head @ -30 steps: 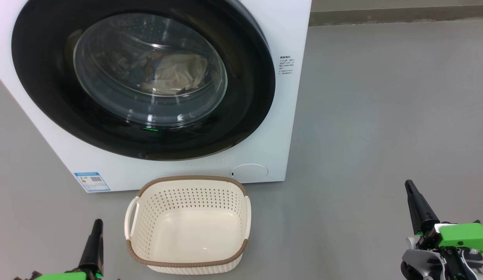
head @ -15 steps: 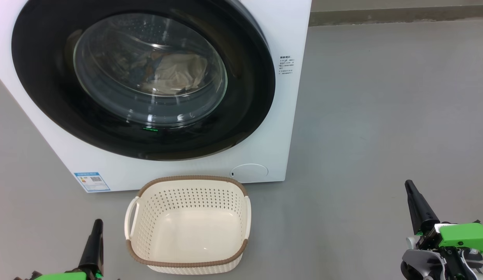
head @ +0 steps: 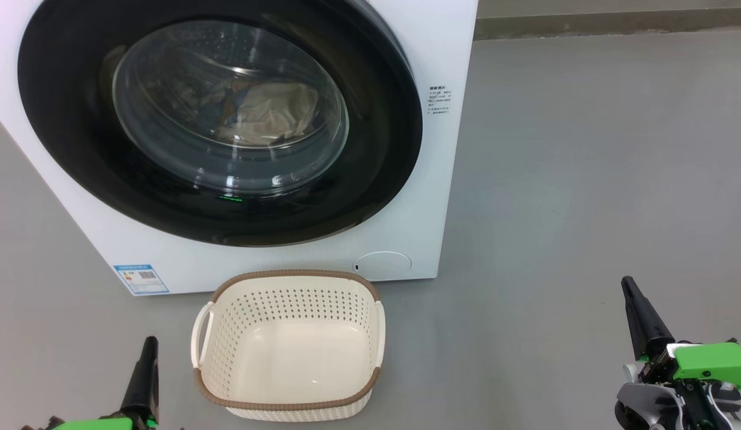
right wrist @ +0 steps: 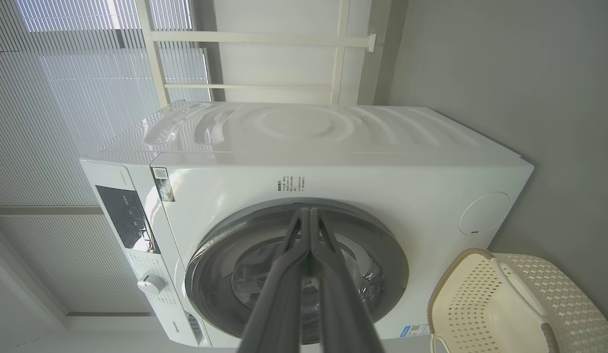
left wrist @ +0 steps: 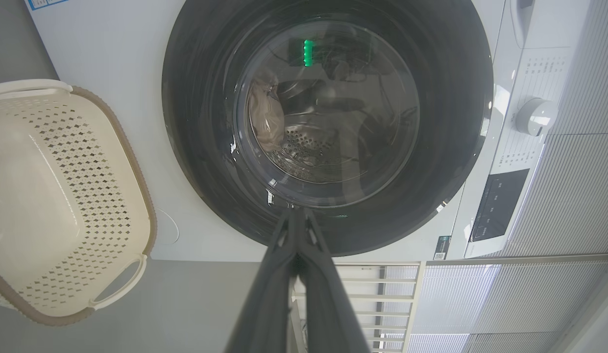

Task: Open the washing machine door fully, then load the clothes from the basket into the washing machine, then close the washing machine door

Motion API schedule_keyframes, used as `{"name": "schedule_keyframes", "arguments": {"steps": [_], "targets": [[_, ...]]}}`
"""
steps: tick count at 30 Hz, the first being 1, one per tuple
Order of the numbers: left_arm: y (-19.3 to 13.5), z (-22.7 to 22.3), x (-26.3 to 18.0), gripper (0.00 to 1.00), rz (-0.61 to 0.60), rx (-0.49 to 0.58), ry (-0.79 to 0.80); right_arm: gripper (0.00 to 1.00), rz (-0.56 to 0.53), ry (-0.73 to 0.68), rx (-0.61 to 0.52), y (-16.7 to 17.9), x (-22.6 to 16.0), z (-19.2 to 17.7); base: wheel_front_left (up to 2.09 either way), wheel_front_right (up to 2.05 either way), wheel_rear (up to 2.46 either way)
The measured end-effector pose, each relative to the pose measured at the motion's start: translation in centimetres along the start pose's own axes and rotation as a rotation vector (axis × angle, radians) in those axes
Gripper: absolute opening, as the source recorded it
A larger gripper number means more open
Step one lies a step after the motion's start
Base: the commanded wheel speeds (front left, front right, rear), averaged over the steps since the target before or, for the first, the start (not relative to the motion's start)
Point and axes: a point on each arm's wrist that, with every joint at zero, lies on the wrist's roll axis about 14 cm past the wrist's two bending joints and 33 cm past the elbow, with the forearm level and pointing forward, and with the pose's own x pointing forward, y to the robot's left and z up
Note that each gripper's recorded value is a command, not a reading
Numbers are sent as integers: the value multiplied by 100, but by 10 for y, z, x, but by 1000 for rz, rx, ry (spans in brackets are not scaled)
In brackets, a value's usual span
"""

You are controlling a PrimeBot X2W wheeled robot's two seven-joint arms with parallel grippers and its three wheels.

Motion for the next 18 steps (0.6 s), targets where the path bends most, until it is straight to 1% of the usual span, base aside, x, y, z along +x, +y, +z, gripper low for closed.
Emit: {"name": "schedule_keyframes", "arguments": {"steps": [18], "targets": [[0,0,0,0,0,0,0,0,0,-1,0,0,0,0,0,0,0]]}}
